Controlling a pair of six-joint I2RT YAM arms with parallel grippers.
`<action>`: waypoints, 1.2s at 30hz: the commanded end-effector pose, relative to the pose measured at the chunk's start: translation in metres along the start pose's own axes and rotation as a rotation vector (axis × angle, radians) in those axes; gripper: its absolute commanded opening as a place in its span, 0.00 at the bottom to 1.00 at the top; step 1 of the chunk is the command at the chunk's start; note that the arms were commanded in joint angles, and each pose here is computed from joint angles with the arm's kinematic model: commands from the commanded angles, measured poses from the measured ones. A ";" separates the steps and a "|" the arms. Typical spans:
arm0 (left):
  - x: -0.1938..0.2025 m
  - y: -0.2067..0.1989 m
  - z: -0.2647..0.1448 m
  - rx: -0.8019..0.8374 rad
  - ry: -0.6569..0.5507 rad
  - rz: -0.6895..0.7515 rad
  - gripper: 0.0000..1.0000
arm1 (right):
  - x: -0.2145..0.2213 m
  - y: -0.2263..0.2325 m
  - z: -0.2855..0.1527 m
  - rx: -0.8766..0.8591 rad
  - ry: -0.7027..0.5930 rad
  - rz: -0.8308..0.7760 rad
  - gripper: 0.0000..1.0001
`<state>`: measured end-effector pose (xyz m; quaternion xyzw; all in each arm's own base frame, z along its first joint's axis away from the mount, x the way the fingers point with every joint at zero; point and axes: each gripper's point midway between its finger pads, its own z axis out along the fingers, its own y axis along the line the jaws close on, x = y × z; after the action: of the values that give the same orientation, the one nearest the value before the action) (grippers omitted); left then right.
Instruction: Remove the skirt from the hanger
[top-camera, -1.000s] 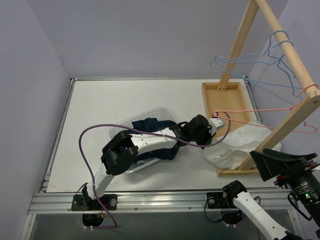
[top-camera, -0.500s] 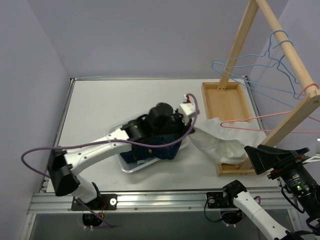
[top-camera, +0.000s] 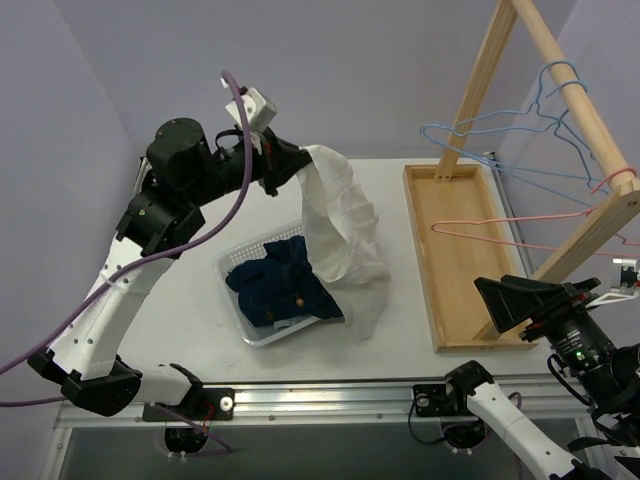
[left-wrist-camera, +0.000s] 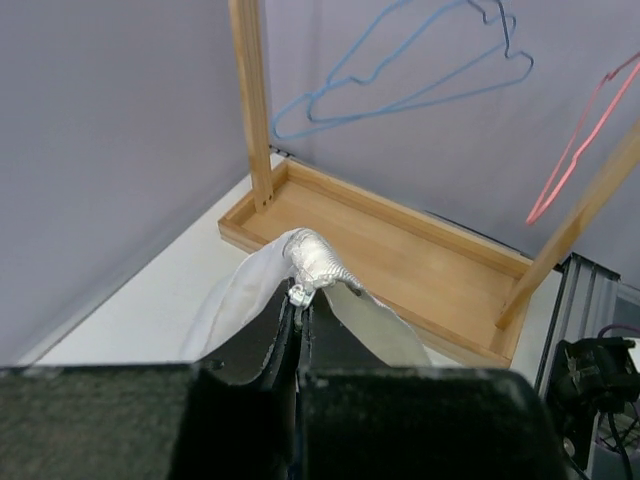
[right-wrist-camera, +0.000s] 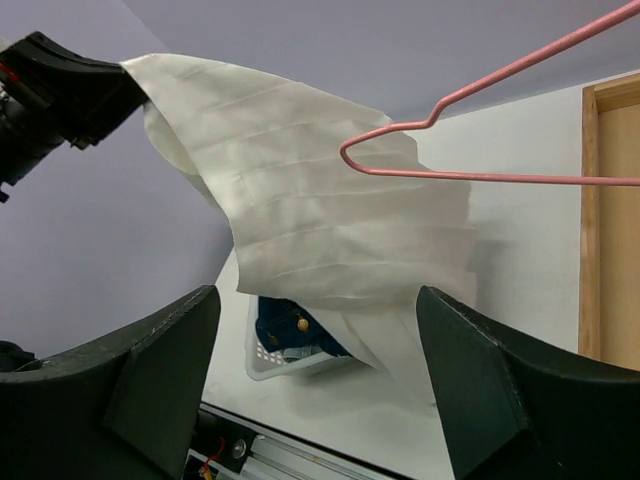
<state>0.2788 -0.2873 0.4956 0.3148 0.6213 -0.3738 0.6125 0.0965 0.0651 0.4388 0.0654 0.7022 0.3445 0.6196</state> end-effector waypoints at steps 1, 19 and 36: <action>-0.078 -0.006 -0.025 0.016 -0.164 0.098 0.02 | -0.009 0.009 0.010 -0.034 -0.022 -0.012 0.75; -0.156 0.030 -0.054 0.165 -0.290 0.095 0.02 | 0.002 0.004 0.025 -0.016 0.024 -0.042 0.75; -0.048 -0.002 -0.083 0.365 -0.134 -0.078 0.02 | 0.015 -0.001 0.031 -0.019 0.066 -0.050 0.75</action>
<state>0.2720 -0.2252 0.5206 0.3300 0.5575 -0.5436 0.5337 0.1143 0.0779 0.4202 0.0459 0.7279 0.3310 0.5988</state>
